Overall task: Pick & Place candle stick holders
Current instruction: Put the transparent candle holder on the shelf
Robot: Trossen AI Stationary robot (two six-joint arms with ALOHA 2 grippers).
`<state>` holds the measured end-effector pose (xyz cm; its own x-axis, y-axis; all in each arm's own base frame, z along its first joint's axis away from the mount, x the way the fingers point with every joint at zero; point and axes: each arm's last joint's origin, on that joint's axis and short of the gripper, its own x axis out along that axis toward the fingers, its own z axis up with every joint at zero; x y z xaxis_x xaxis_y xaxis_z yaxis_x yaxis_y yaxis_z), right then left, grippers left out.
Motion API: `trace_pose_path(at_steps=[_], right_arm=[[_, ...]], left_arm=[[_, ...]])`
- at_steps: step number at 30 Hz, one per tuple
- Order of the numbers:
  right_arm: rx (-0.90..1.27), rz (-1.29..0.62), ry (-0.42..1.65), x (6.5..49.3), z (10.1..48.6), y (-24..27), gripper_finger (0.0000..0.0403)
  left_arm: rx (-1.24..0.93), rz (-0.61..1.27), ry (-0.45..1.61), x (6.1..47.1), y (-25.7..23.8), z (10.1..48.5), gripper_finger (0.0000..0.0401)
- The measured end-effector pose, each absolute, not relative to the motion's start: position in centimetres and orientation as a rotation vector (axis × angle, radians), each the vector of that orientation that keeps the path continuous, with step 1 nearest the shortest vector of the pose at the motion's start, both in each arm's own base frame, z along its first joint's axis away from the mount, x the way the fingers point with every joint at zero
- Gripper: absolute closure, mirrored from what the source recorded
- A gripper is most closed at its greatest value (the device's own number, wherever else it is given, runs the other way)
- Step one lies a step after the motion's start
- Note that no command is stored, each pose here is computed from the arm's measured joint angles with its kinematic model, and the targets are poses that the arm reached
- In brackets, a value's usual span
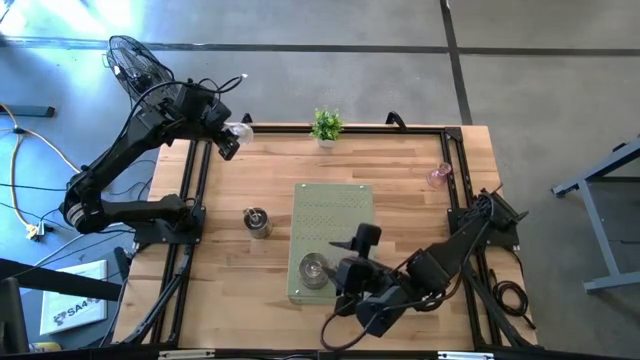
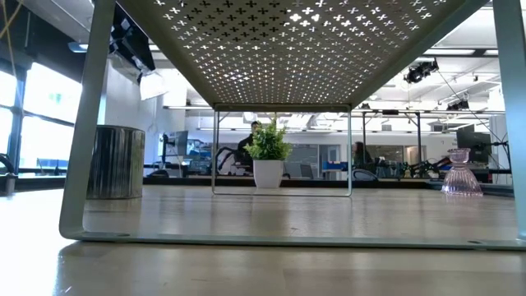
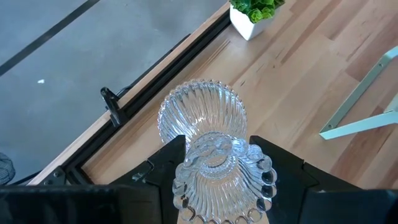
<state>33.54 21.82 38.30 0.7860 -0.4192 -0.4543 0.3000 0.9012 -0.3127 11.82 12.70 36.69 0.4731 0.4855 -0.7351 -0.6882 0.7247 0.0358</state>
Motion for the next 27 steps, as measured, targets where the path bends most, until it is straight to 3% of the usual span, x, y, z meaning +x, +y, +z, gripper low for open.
trace_pose_path(at_steps=[10,15,18,27], right_arm=[[-0.229,-0.451,0.504,33.59,38.44,21.62,0.0145],[-0.071,-0.446,0.451,34.02,38.78,21.82,0.0140],[-0.090,-0.465,0.437,34.06,38.87,21.73,0.0139],[-0.112,-0.303,0.530,34.30,38.64,21.95,0.0130]], left_arm=[[-0.288,0.724,0.810,11.76,12.62,36.61,0.0240],[-0.288,0.724,0.811,11.76,12.62,36.60,0.0240],[-0.287,0.726,0.812,11.75,12.62,36.60,0.0240],[-0.285,0.728,0.812,11.75,12.63,36.61,0.0240]])
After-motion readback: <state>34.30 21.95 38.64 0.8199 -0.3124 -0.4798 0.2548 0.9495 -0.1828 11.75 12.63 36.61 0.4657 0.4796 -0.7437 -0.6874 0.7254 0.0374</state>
